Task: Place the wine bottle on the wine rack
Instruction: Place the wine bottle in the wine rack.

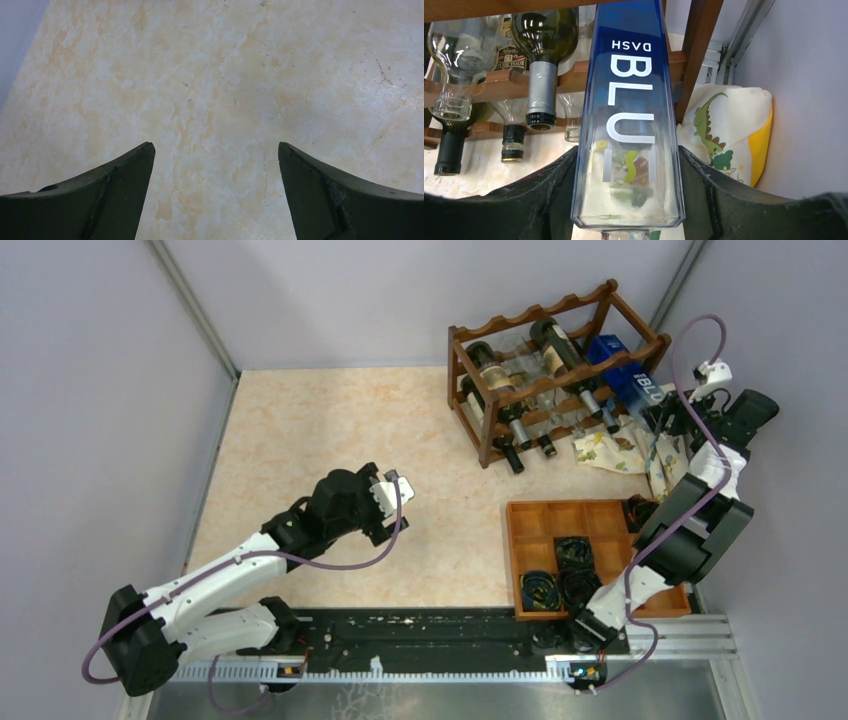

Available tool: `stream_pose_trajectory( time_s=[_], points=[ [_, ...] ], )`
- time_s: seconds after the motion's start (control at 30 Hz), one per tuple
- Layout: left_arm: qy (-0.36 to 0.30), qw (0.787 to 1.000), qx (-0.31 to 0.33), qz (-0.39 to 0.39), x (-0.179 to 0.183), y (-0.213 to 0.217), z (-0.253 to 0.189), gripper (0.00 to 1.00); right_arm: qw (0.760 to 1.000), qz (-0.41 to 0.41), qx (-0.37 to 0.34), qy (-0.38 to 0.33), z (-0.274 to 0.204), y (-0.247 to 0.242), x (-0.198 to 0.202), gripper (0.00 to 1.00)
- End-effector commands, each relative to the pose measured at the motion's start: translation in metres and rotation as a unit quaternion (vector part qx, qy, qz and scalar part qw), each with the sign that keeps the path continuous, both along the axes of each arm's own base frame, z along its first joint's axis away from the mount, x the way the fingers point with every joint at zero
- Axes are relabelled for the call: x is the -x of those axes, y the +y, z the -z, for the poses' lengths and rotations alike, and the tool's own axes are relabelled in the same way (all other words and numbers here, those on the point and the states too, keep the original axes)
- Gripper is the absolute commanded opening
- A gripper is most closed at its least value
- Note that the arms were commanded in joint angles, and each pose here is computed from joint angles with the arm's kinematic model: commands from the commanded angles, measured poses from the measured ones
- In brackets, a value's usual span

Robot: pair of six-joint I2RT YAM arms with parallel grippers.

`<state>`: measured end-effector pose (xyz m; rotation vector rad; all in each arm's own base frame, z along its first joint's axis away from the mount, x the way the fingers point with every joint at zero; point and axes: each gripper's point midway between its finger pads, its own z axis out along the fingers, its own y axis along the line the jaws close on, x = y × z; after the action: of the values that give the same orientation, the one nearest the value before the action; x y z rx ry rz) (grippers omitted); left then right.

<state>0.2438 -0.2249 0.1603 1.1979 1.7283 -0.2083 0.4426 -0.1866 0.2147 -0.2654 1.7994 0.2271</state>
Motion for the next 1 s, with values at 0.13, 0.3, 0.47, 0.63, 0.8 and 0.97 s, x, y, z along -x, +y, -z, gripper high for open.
stream_pose_trajectory(
  time_s=[0.13, 0.3, 0.47, 0.63, 0.8, 0.97],
  points=[
    [-0.013, 1.0, -0.008, -0.005, -0.005, 0.004, 0.003, 0.99, 0.98, -0.063, 0.09, -0.164, -0.103, 0.02, -0.031, 0.0],
    [-0.014, 1.0, -0.01, -0.005, -0.005, 0.004, 0.004, 0.99, 0.979, -0.058, 0.09, -0.171, -0.104, 0.023, -0.044, 0.0],
    [-0.014, 1.0, -0.012, -0.005, -0.005, 0.004, 0.005, 0.99, 0.979, -0.049, 0.087, -0.18, -0.106, 0.024, -0.054, 0.0],
    [-0.014, 1.0, -0.014, -0.005, -0.006, 0.005, 0.006, 0.99, 0.977, -0.042, 0.086, -0.19, -0.109, 0.023, -0.062, 0.0],
    [-0.012, 1.0, -0.018, -0.005, -0.006, 0.005, 0.009, 0.99, 0.976, -0.041, 0.085, -0.197, -0.112, 0.025, -0.07, 0.0],
    [-0.011, 1.0, -0.021, -0.004, -0.006, 0.005, 0.011, 0.99, 0.975, -0.045, 0.084, -0.201, -0.113, 0.026, -0.08, 0.0]
  ],
)
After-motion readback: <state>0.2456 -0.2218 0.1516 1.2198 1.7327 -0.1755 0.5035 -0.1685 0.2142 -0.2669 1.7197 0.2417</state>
